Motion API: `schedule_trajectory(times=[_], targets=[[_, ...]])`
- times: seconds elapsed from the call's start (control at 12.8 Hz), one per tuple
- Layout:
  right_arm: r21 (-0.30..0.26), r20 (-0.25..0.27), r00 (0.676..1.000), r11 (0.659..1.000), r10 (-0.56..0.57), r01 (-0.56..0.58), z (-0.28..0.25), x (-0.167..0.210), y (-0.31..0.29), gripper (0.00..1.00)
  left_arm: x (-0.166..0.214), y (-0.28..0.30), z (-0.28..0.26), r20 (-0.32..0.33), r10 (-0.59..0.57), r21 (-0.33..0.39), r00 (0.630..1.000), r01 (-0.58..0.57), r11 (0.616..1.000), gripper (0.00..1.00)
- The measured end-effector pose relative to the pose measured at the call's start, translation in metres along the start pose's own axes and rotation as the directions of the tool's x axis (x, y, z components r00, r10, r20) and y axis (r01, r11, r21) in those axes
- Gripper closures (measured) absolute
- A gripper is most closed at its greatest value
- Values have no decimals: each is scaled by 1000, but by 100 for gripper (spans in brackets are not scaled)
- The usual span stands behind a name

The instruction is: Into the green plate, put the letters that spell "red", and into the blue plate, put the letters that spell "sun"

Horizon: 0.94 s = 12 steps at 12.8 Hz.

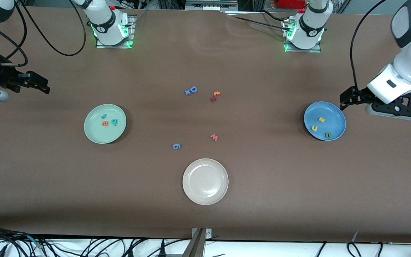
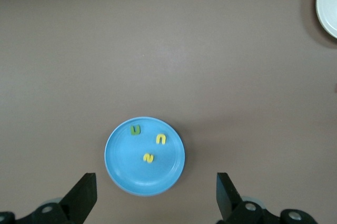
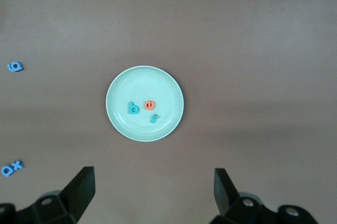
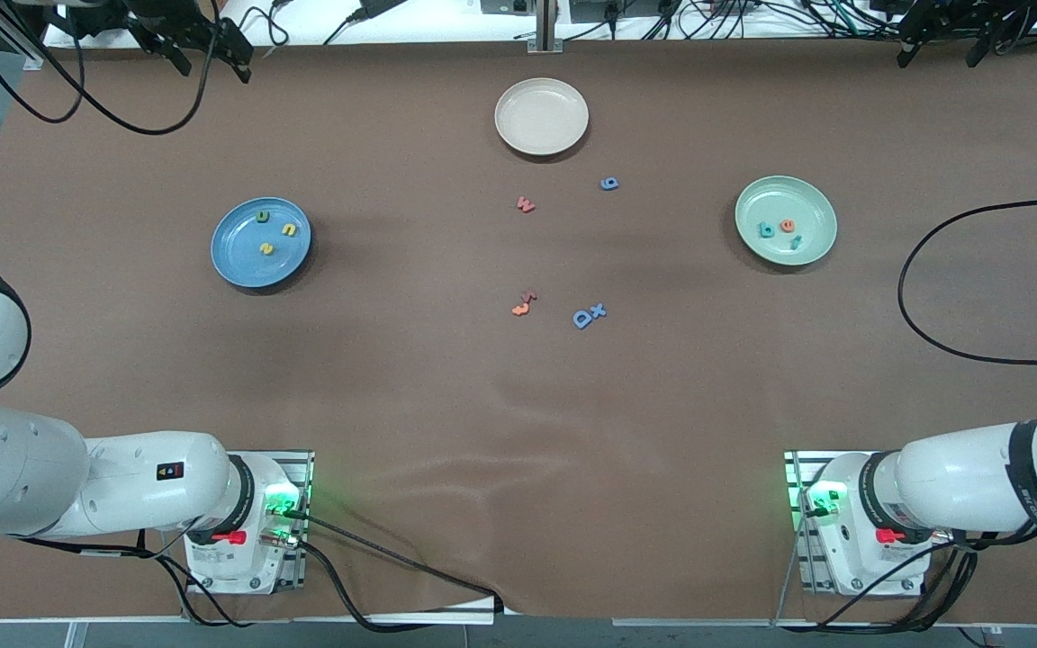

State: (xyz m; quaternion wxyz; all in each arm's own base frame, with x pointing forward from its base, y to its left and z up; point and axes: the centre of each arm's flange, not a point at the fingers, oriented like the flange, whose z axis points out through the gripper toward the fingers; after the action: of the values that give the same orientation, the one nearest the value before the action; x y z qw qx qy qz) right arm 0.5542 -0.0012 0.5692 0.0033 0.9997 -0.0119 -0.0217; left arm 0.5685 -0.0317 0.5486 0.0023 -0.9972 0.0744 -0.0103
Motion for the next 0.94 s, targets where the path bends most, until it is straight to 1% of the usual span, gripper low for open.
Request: schedule_trajectory(times=[0.08, 0.23, 0.31, 0.94], targets=[[0, 0, 1000, 1000, 0, 0, 0, 0, 0, 0, -1, -1, -23, 6, -2, -1, 1000, 2, 1000, 0], [0, 0, 1000, 1000, 0, 0, 0, 0, 0, 0, -4, -5, -65, -6, -11, -5, 1000, 10, 1000, 0], [0, 0, 1000, 1000, 0, 0, 0, 0, 0, 0, -7, -8, -76, -3, -16, -5, 1000, 16, 1000, 0], [0, 0, 1000, 1000, 2, -2, 0, 0, 1, 0, -3, -15, -71, 13, -27, -9, 1000, 27, 1000, 0]])
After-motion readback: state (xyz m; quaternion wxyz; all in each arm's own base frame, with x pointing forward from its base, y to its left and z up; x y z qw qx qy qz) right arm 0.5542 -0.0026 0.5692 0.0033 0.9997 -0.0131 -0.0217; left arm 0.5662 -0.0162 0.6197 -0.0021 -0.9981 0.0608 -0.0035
